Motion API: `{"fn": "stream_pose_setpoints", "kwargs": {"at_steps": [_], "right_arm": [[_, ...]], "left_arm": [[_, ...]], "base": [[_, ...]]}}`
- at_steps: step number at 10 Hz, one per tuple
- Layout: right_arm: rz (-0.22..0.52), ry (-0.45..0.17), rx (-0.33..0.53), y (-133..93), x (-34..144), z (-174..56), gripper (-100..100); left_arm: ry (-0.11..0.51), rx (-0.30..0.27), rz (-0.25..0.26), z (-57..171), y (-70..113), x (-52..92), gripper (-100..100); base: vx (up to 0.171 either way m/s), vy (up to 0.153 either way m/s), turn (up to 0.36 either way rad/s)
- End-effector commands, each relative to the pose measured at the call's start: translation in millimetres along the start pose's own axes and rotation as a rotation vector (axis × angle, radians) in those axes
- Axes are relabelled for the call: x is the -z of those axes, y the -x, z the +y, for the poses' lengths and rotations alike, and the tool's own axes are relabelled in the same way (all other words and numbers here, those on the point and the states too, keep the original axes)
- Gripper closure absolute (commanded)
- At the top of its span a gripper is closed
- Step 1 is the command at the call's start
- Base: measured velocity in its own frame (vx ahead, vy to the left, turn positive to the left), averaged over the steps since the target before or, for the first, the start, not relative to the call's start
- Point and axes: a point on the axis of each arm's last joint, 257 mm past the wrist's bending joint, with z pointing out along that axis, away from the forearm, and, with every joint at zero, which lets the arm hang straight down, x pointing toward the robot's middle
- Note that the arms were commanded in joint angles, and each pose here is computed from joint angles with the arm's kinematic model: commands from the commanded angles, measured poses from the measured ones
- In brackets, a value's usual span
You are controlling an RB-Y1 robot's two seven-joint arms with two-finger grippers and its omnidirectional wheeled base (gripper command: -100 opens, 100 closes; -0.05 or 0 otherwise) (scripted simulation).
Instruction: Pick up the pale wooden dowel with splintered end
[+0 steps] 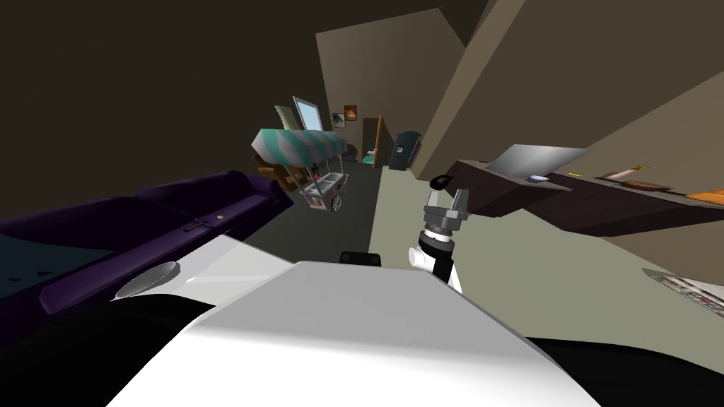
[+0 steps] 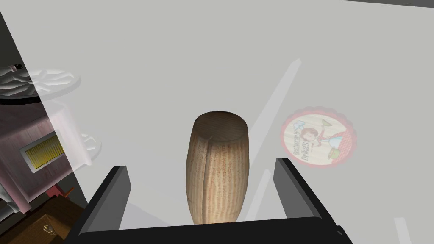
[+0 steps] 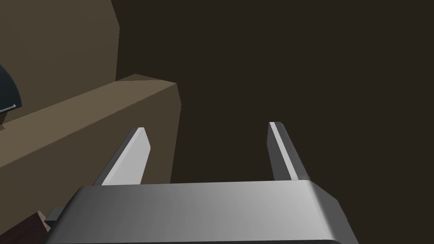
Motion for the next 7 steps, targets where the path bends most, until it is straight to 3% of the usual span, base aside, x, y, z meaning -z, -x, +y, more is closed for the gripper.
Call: {"fn": "stream_pose_setpoints", "kwargs": {"at_steps": [1,3,4,7], "right_arm": [[0.0,0.0,0.0,0,0.0,0,0],[0.0,0.0,0.0,0,-0.1,0,0],[0.0,0.0,0.0,0,0.0,0,0],[0.0,0.0,0.0,0,-0.1,0,0]], "left_arm": [[0.003,0.011,0.001,-8,9.2,-10.7,-100],[0.003,0.011,0.001,-8,9.2,-10.7,-100],[0.007,0.021,0.001,-16,18.5,-21.2,-100],[0.009,0.031,-0.001,-25,27.8,-31.4,-100]], "base": [[-0.068,-0.026,-0.077],[-0.073,-0.031,-0.02],[-0.075,-0.046,-0.068],[-0.095,-0.038,-0.053]]}}
